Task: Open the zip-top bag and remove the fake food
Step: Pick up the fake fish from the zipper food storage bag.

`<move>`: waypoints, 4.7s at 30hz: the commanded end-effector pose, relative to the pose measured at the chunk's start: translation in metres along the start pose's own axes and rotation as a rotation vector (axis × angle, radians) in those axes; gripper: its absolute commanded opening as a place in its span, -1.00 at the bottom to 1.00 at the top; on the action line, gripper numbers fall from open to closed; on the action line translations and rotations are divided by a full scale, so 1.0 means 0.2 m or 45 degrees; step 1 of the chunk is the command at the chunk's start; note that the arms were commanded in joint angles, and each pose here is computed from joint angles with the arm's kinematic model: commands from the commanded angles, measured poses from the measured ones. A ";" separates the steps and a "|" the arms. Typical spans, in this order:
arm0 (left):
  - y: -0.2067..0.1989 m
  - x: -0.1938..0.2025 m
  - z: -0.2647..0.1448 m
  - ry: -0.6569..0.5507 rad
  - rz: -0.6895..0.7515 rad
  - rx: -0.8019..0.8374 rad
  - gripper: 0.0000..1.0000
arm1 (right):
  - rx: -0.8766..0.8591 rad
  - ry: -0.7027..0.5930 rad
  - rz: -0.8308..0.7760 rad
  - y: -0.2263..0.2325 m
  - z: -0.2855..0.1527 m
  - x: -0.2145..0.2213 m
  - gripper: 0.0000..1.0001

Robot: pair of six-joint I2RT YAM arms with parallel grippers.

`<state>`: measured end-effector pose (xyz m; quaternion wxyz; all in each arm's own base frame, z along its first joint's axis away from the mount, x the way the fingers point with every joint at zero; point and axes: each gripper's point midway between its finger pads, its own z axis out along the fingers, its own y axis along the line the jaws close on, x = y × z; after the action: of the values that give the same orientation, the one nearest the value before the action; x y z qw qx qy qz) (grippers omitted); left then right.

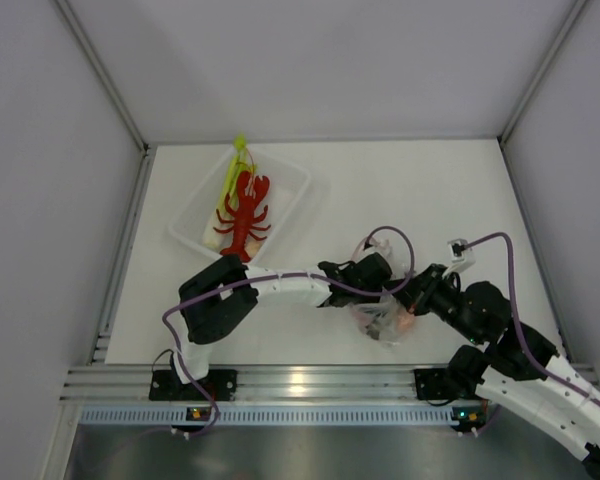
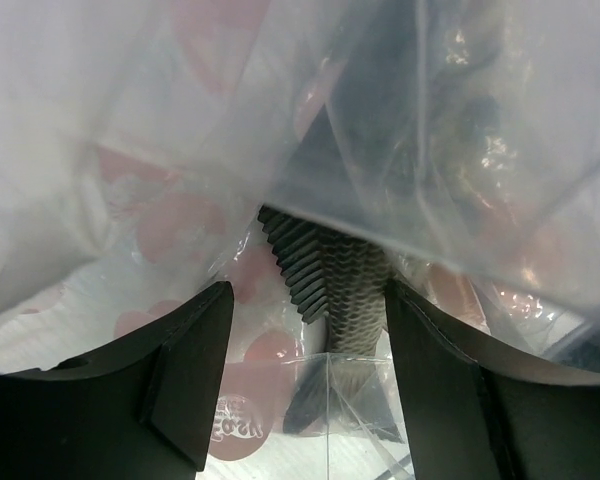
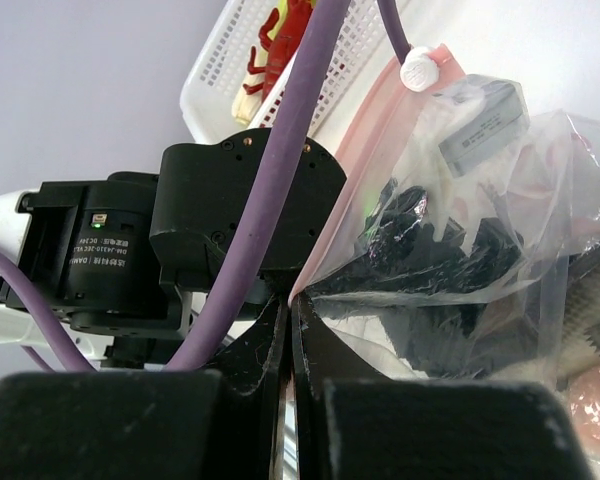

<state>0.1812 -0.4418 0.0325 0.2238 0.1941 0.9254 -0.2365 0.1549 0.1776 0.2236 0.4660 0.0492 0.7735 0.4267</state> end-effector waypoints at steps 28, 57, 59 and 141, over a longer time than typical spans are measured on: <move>-0.35 0.29 0.11 0.066 0.227 0.021 0.04 | -0.045 -0.141 0.011 0.08 0.02 -0.14 -1.00; 0.09 0.33 -0.07 0.121 0.195 -0.331 0.30 | -0.080 -0.109 0.021 0.15 0.15 -0.14 -1.00; 0.07 0.37 -0.03 0.148 0.208 -0.326 0.31 | -0.081 -0.100 0.019 0.15 0.15 -0.13 -1.00; 0.18 -0.33 -0.94 -0.686 0.055 -0.240 -1.00 | 0.142 0.142 -0.573 0.09 0.47 -0.11 -1.00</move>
<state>0.1722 -0.3326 0.1643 0.4248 0.1674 0.8712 -0.1804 0.2307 0.2232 0.2125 0.4795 -0.1214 0.8387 0.2279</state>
